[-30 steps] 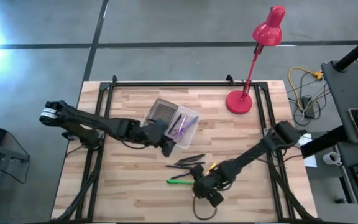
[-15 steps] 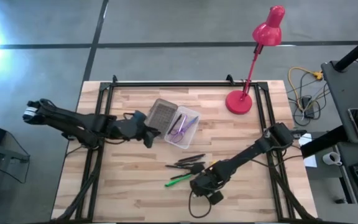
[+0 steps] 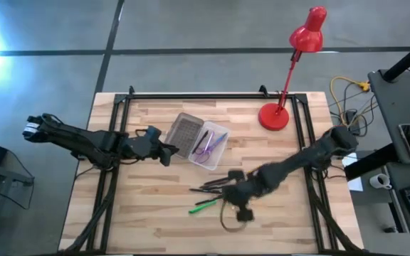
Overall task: Pick & place school supplies into a supply box
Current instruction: Put the orange pencil into the supply box, then put the black pen into the supply box
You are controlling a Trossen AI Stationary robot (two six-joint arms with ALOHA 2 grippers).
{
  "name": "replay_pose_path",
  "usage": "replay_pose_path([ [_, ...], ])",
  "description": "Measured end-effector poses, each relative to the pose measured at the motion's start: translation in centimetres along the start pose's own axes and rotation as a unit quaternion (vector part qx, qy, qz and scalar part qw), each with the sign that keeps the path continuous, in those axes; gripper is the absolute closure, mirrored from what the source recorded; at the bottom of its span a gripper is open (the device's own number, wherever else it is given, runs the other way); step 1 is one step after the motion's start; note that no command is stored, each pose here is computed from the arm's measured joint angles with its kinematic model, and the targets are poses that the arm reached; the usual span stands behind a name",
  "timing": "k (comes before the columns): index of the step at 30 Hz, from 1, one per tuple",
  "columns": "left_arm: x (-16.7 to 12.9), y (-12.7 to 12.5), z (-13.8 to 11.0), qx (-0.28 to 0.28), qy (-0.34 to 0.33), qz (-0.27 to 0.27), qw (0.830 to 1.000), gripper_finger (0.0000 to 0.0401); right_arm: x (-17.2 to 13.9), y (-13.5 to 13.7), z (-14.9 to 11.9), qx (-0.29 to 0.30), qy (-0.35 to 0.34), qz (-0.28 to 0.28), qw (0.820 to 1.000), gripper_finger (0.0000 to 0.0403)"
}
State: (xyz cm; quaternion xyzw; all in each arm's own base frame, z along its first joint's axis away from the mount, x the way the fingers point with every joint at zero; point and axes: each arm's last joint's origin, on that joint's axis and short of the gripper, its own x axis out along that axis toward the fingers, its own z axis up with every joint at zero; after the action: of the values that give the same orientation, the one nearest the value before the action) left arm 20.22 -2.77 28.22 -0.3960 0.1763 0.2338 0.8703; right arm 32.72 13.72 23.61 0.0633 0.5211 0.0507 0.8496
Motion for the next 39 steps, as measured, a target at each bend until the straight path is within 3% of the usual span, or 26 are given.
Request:
replay_pose_path([
  [2, 0.2, -0.1, 0.0, -0.001, -0.006, 0.001, 1.000, 0.0300, -1.6, -2.5, 0.6, 0.120, -0.046, -0.051, 0.990, 0.0390],
  [4, 0.3, -0.3, 0.1, -0.005, -0.013, -0.005, 1.000, 0.0300, -3.3, -5.7, 1.0, 0.287, -0.105, -0.090, 0.948, 0.0390],
  [6, 0.5, -0.4, 0.0, -0.005, -0.013, -0.005, 1.000, 0.0300, -3.8, -8.8, 0.5, 0.459, -0.149, -0.120, 0.868, 0.0390],
  [8, 0.6, -0.5, 0.0, -0.006, -0.015, -0.007, 1.000, 0.0300, -3.3, -11.2, -0.3, 0.570, -0.207, -0.143, 0.782, 0.0390],
  [11, 0.6, -0.5, 0.0, -0.007, -0.015, -0.008, 1.000, 0.0300, -3.1, -13.4, 0.0, 0.653, -0.324, -0.081, 0.680, 0.0390],
  [13, 0.6, -0.5, 0.0, -0.007, -0.015, -0.008, 1.000, 0.0300, -2.4, -14.6, 0.3, 0.682, -0.373, -0.042, 0.628, 0.0390],
  [15, 0.6, -0.5, 0.0, -0.007, -0.018, -0.007, 1.000, 0.0300, -0.9, -15.7, 0.5, 0.700, -0.384, -0.035, 0.601, 0.0390],
  [21, 0.6, -0.5, 0.1, -0.008, -0.024, -0.004, 1.000, 0.0301, 3.7, -16.6, -0.2, 0.758, -0.331, -0.036, 0.560, 0.0390],
  [24, 0.6, -0.5, 0.0, -0.007, -0.023, -0.003, 1.000, 0.0301, 5.5, -17.0, 0.1, 0.773, -0.306, -0.041, 0.555, 0.0389],
  [28, 1.0, -0.6, -0.4, 0.025, 0.013, -0.015, 0.999, 0.0301, 6.2, -17.0, 1.5, 0.768, -0.293, -0.039, 0.569, 0.0368],
  [35, 3.0, -1.0, -2.7, 0.134, 0.091, -0.028, 0.986, 0.0301, 5.1, -16.9, 3.8, 0.695, -0.288, -0.092, 0.653, 0.0282],
  [39, 4.3, -1.7, -4.5, 0.251, 0.142, -0.078, 0.954, 0.0301, 3.5, -16.5, 4.6, 0.598, -0.278, -0.125, 0.741, 0.0241],
])
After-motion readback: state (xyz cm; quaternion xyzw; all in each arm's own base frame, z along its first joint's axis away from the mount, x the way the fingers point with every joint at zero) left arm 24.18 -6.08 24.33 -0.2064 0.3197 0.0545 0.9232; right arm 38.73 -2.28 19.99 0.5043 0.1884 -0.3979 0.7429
